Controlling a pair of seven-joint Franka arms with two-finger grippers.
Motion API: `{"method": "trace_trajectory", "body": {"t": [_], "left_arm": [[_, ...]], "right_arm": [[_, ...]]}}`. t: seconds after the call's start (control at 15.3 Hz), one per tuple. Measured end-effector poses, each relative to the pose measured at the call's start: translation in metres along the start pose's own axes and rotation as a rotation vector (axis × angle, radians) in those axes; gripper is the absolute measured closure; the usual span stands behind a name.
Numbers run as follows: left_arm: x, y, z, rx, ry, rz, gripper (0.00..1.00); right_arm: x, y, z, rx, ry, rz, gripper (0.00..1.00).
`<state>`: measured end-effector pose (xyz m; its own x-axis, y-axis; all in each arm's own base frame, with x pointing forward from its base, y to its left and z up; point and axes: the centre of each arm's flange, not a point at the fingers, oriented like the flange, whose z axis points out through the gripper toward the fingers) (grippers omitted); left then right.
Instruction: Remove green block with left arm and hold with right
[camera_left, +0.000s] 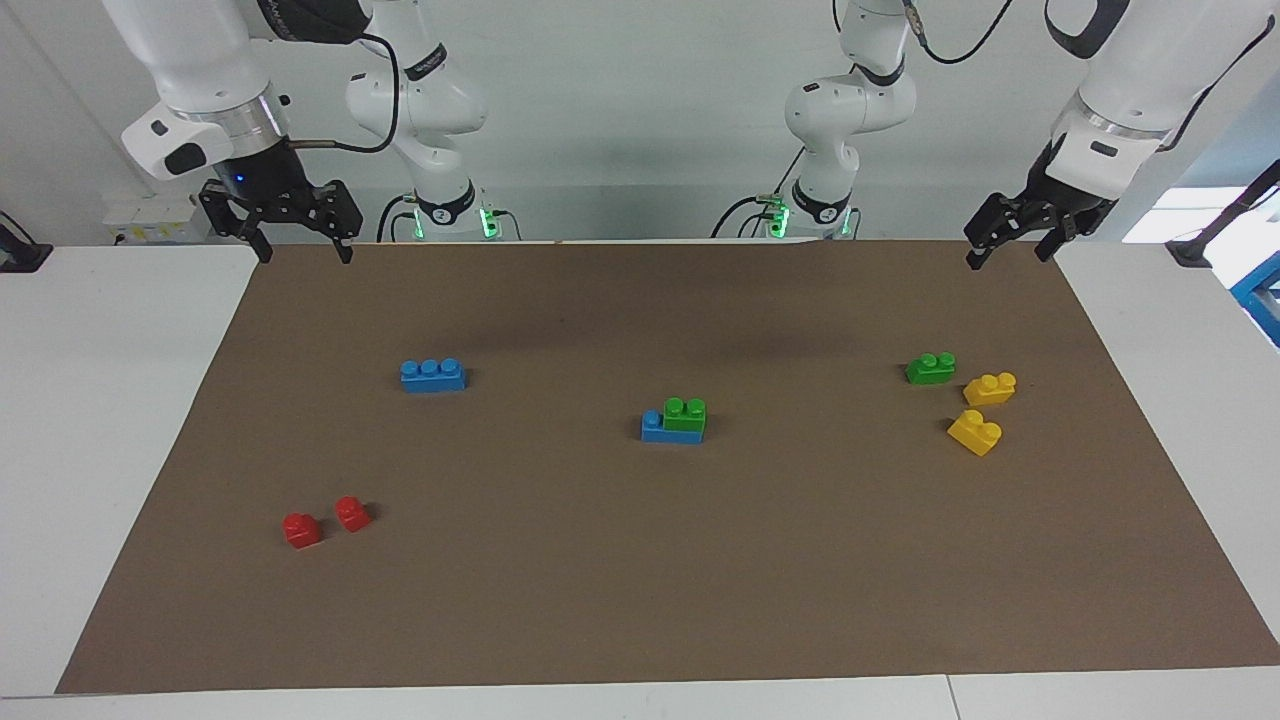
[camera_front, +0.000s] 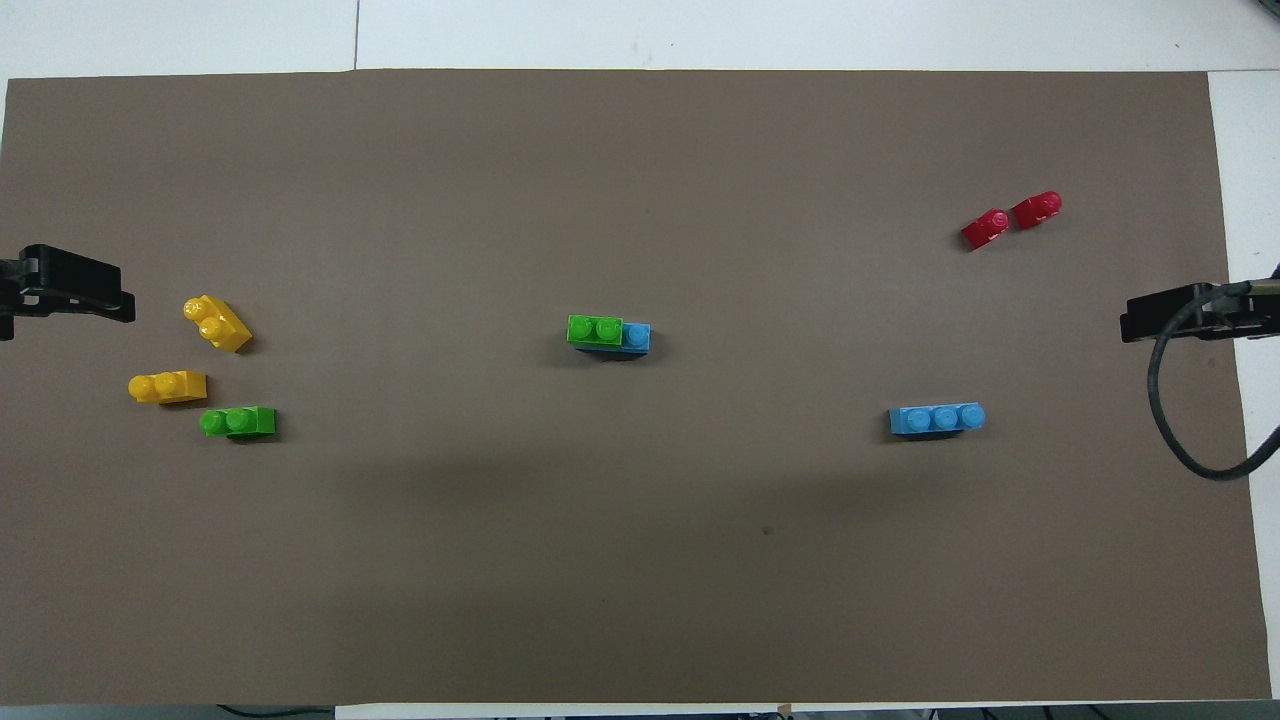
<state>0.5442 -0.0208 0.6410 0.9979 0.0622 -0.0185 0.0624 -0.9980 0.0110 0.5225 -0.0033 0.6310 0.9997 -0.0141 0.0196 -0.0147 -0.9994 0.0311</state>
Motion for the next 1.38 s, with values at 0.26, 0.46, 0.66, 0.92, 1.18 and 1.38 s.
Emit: {"method": "trace_trajectory", "body": {"t": [0.26, 0.46, 0.66, 0.92, 1.18, 1.38], "left_arm": [[0.000, 0.000, 0.000, 0.000, 0.000, 0.000, 0.00], [0.000, 0.000, 0.000, 0.000, 0.000, -0.001, 0.00], [0.000, 0.000, 0.003, 0.000, -0.005, -0.016, 0.00], [-0.001, 0.011, 0.015, -0.006, -0.024, -0.112, 0.00], [-0.010, 0.050, 0.032, -0.012, -0.019, -0.266, 0.00], [-0.025, 0.081, 0.040, -0.005, -0.034, -0.334, 0.00]], "right_arm": [[0.000, 0.000, 0.001, 0.000, -0.001, 0.001, 0.00], [0.000, 0.001, 0.001, 0.000, -0.003, 0.002, 0.00], [-0.001, 0.002, 0.004, 0.000, -0.008, 0.004, 0.00], [-0.005, 0.015, 0.010, -0.001, -0.029, 0.103, 0.00], [-0.015, 0.020, 0.030, 0.010, -0.040, 0.414, 0.00], [-0.017, 0.001, 0.044, 0.115, -0.053, 0.720, 0.00]]}}
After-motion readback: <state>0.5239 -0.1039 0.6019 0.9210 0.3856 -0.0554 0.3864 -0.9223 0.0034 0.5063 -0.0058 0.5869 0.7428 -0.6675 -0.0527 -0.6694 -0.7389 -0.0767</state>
